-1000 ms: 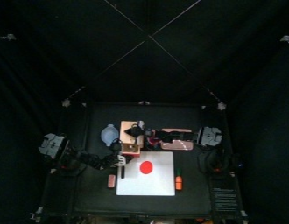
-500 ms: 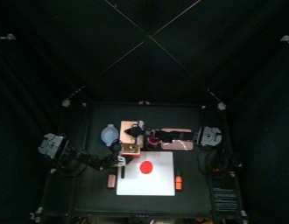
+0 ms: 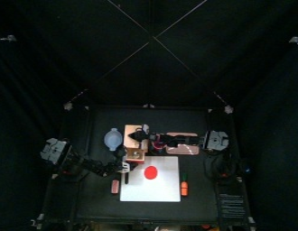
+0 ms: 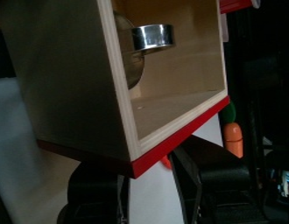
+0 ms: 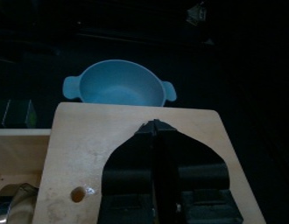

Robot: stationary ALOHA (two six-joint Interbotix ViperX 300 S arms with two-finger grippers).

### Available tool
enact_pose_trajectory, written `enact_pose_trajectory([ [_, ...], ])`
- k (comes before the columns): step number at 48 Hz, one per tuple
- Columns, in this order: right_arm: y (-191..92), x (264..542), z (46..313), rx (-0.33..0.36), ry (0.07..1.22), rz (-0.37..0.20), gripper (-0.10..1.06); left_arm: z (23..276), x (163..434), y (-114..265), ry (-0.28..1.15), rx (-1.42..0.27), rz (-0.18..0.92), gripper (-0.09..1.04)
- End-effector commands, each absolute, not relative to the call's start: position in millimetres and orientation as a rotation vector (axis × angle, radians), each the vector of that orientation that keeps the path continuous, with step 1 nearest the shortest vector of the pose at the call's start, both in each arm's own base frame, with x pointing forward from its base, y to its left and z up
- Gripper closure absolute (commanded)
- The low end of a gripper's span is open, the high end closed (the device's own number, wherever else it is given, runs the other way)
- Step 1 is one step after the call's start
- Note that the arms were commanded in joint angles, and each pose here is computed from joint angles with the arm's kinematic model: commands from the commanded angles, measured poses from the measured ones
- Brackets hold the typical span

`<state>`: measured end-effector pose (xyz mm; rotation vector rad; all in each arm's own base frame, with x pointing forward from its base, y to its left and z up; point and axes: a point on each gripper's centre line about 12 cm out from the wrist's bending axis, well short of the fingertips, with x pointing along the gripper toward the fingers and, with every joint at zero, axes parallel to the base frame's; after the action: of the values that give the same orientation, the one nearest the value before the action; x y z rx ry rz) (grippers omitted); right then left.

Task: Get the cutter from the drawer then cut the dough then place the extra dough in the bowl
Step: Open the drawer

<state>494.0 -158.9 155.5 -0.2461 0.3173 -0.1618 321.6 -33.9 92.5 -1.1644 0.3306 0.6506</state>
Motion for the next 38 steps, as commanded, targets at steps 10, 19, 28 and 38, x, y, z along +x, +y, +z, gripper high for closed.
enact_pose_trajectory([
  [10, -160, 497, 180, -0.256, 0.270, -0.172, 0.88, 98, 326, -39, 0.324, -1.162, 0.624, 0.15],
  [19, -160, 496, 179, -0.256, 0.273, -0.173, 0.88, 101, 326, -39, 0.318, -1.168, 0.618, 0.07],
  [28, -160, 496, 179, -0.257, 0.276, -0.173, 0.88, 111, 323, -41, 0.313, -1.183, 0.593, 0.07],
  [38, -160, 497, 180, -0.258, 0.275, -0.173, 0.88, 118, 312, -48, 0.347, -1.202, 0.555, 0.07],
])
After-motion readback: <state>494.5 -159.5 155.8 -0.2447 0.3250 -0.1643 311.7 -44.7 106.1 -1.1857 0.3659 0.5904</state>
